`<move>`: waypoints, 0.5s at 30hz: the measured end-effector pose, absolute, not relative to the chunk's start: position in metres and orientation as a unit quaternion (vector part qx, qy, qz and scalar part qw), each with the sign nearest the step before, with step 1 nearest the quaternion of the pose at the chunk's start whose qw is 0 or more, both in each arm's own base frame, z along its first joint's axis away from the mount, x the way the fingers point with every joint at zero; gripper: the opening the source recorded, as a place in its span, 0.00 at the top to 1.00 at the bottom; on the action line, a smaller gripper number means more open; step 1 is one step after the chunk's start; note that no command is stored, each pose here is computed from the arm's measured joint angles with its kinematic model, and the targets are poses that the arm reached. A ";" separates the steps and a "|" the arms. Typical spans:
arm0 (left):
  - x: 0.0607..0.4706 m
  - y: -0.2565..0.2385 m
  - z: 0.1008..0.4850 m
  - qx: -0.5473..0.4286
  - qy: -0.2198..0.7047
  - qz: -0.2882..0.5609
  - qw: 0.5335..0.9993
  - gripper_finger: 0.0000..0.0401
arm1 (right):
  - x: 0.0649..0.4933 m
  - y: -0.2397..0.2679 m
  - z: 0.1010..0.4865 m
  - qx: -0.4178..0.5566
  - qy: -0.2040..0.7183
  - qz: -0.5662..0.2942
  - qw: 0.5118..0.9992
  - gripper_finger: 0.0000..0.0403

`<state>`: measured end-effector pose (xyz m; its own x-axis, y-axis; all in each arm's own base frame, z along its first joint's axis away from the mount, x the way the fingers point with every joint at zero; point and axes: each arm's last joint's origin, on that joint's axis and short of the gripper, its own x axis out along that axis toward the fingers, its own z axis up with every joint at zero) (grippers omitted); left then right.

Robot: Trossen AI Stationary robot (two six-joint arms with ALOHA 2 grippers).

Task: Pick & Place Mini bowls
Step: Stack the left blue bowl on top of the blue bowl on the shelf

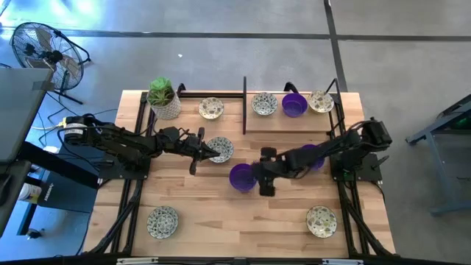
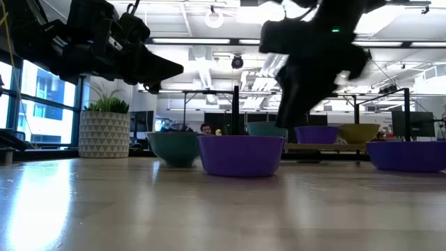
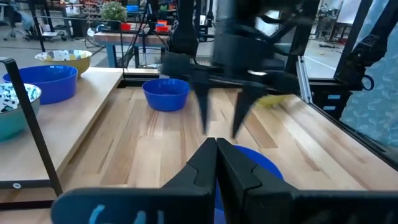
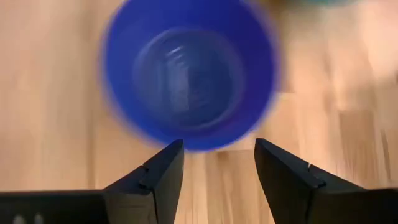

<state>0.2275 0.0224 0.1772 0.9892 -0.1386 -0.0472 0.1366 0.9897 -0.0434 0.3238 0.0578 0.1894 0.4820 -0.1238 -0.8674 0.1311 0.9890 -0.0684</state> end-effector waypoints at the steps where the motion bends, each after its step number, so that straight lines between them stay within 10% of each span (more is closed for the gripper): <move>1: 0.228 0.022 0.177 -0.020 0.025 -0.069 0.997 0.99 | 0.325 0.050 0.191 0.044 0.499 -0.094 0.860 0.54; 15: 0.228 0.022 0.175 -0.023 0.038 -0.069 0.997 0.99 | 0.339 0.025 0.176 0.237 0.461 -0.183 0.835 0.67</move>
<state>0.2276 0.0222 0.1747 0.9876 -0.1388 -0.0734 0.1352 0.9895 -0.0521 0.3395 0.0250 0.1757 0.5082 -0.0881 -0.8567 0.5249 0.8203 0.2270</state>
